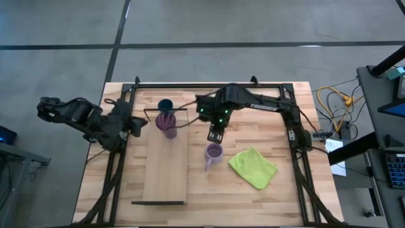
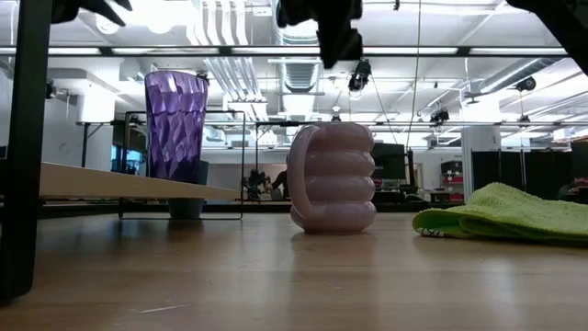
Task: Stack small to large cups/mugs on shelf
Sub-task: Put purple mug on the shelf
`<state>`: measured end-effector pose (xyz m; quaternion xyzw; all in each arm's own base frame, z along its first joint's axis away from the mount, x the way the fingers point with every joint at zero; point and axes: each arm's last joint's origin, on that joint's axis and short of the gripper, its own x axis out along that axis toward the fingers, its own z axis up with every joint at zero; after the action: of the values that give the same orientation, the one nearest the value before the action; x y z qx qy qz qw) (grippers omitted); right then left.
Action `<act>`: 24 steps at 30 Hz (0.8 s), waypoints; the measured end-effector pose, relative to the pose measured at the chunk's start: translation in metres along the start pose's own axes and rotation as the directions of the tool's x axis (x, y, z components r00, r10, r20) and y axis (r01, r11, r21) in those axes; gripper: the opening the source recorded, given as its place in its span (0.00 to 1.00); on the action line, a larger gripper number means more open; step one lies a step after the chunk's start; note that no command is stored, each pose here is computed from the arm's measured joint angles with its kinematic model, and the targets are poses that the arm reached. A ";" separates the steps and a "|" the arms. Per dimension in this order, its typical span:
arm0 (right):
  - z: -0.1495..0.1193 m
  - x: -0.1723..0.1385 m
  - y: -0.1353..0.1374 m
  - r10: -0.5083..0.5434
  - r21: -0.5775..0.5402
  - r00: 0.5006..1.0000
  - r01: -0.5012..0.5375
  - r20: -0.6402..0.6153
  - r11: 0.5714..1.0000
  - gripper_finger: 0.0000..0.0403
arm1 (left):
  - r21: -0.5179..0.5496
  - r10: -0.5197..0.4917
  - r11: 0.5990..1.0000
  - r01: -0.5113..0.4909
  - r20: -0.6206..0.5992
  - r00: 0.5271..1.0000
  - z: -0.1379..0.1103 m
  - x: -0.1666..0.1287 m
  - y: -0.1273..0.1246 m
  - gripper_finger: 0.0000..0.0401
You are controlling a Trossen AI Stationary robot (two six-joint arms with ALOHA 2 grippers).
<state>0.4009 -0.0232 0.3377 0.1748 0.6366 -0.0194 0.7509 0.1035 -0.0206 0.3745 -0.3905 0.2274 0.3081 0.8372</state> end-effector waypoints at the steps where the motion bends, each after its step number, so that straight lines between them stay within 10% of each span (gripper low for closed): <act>1: 0.000 0.009 0.001 -0.005 0.014 1.000 0.006 -0.029 1.000 0.17 | 0.005 -0.008 1.000 0.008 0.003 1.000 0.002 -0.002 -0.001 0.25; 11: -0.007 0.082 0.003 -0.054 0.115 0.966 0.085 -0.251 0.990 0.17 | 0.034 -0.049 0.998 0.049 0.016 0.999 0.012 -0.014 -0.006 0.25; 24: -0.002 0.094 0.010 -0.044 0.144 0.984 0.069 -0.172 0.987 0.17 | 0.145 -0.055 0.988 0.052 0.017 0.998 0.012 -0.016 -0.004 0.25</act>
<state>0.4194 0.0054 0.2493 0.2132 0.6990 -0.0735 0.6786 0.0969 -0.0182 0.3938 -0.3317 0.2296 0.2726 0.8735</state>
